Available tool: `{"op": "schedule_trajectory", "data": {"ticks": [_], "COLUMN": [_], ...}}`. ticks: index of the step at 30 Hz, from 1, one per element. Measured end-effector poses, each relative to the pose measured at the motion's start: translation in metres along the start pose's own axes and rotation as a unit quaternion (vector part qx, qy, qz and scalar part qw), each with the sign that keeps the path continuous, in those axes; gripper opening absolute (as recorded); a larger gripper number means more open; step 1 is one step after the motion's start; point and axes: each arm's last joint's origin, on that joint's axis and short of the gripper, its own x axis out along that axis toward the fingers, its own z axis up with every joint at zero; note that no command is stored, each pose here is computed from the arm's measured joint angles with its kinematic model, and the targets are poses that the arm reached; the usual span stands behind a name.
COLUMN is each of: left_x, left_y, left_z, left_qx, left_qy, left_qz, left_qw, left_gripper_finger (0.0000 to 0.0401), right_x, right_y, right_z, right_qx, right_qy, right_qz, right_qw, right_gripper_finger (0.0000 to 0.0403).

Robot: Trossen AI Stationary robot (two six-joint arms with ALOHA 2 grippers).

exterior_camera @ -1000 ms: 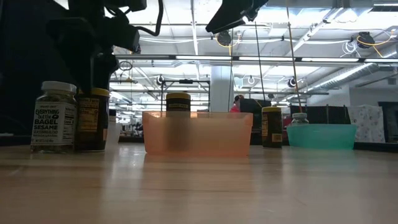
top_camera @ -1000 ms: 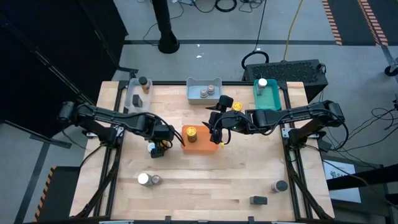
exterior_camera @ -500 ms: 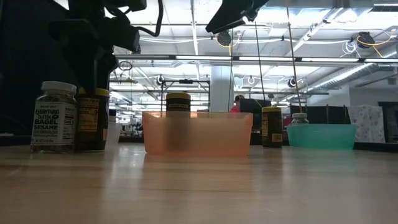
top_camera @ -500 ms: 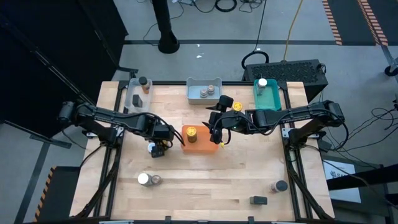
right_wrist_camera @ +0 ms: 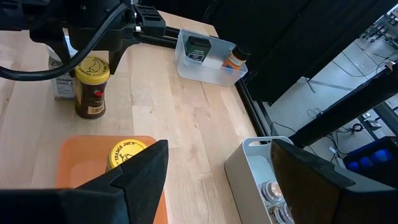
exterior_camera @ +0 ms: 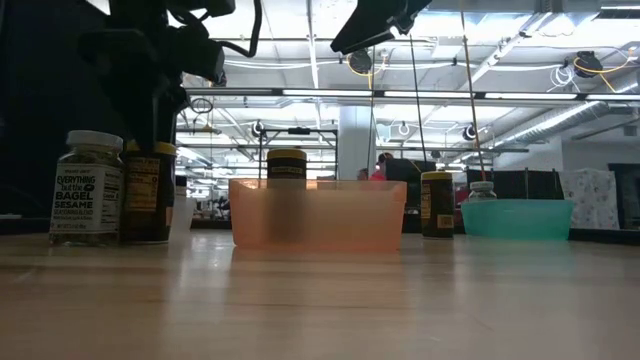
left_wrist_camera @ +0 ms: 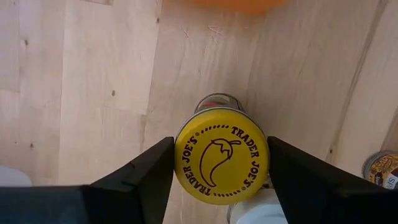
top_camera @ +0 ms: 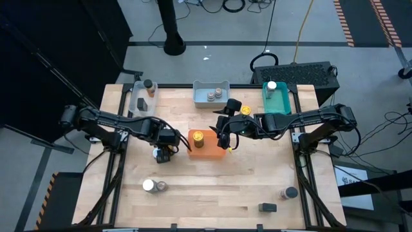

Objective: Sort spices by type
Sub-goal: Put the bottom yellow seasoning bottle into the orange bin

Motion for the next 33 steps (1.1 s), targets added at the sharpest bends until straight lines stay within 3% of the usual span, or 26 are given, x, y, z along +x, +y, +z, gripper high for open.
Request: {"op": "schedule_trajectory", "data": {"ticks": [13, 21, 27, 33], "left_x": [-0.009, -0.064, -0.115, -0.128], "left_y": [0.000, 0.000, 0.001, -0.005], "left_z": [0.004, 0.022, 0.036, 0.058], "left_qx": [0.026, 0.036, 0.029, 0.042], "left_qy": [-0.008, -0.044, -0.122, -0.147], "left_qz": [0.005, -0.004, -0.022, -0.027], "left_qw": [1.000, 0.998, 0.992, 0.988], "left_gripper_finger": [0.0230, 0.0229, 0.0229, 0.0228], "right_x": [0.000, 0.000, -0.012, -0.044], "right_y": [0.000, 0.000, -0.007, -0.025], "right_z": [0.000, -0.005, -0.013, -0.018], "right_qx": [-0.001, -0.022, -0.030, 0.019], "right_qy": [0.000, 0.025, 0.067, 0.098], "right_qz": [0.000, -0.011, -0.023, -0.022], "right_qw": [1.000, 0.999, 0.997, 0.995], "right_gripper_finger": [0.0265, 0.0265, 0.0265, 0.0265]}}
